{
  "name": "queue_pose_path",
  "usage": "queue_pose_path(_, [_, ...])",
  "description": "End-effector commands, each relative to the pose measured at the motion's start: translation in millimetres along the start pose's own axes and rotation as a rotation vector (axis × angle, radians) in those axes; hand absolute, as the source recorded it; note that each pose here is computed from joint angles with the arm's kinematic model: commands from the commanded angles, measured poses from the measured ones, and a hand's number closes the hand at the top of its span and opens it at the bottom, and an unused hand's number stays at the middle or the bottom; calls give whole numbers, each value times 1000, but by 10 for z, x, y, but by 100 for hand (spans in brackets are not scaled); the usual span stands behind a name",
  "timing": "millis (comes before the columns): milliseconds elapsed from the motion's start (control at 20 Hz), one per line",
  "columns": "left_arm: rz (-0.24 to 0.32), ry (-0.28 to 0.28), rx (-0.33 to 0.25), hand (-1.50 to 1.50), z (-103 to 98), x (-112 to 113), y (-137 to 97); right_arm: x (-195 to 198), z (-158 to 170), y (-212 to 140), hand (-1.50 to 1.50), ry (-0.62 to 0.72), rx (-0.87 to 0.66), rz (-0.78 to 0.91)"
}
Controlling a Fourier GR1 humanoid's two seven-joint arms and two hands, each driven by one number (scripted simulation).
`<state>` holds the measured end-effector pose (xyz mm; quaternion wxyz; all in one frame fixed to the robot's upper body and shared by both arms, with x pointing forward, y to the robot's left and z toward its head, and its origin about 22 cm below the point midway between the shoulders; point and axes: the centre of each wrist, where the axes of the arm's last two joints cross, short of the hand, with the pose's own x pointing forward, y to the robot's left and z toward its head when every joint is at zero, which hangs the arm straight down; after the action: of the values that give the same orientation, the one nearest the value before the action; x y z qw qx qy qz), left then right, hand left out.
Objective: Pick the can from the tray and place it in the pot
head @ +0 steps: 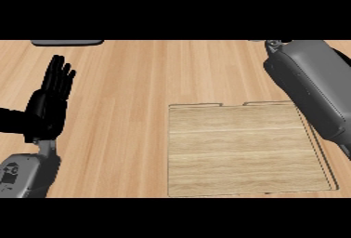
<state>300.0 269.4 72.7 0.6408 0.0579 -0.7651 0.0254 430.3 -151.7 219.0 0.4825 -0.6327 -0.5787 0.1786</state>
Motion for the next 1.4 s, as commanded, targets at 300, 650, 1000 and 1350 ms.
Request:
queue_pose_path(300, [6,-10,2,0,-17,71,134,-1098,-280,-374,150,168,25,119])
queue_pose_path(650, [7,-20,-8,0,-65,204,89,-1989,-286,-454,150,212,-35,57])
queue_pose_path(1000, [13,-21,-28,0,-66,113,-3,-2621,-344,-217,150,187,21,66])
queue_pose_path(1350, [13,-13,-47,0,-262,113,43,-3095,-483,-95,150,246,85,91])
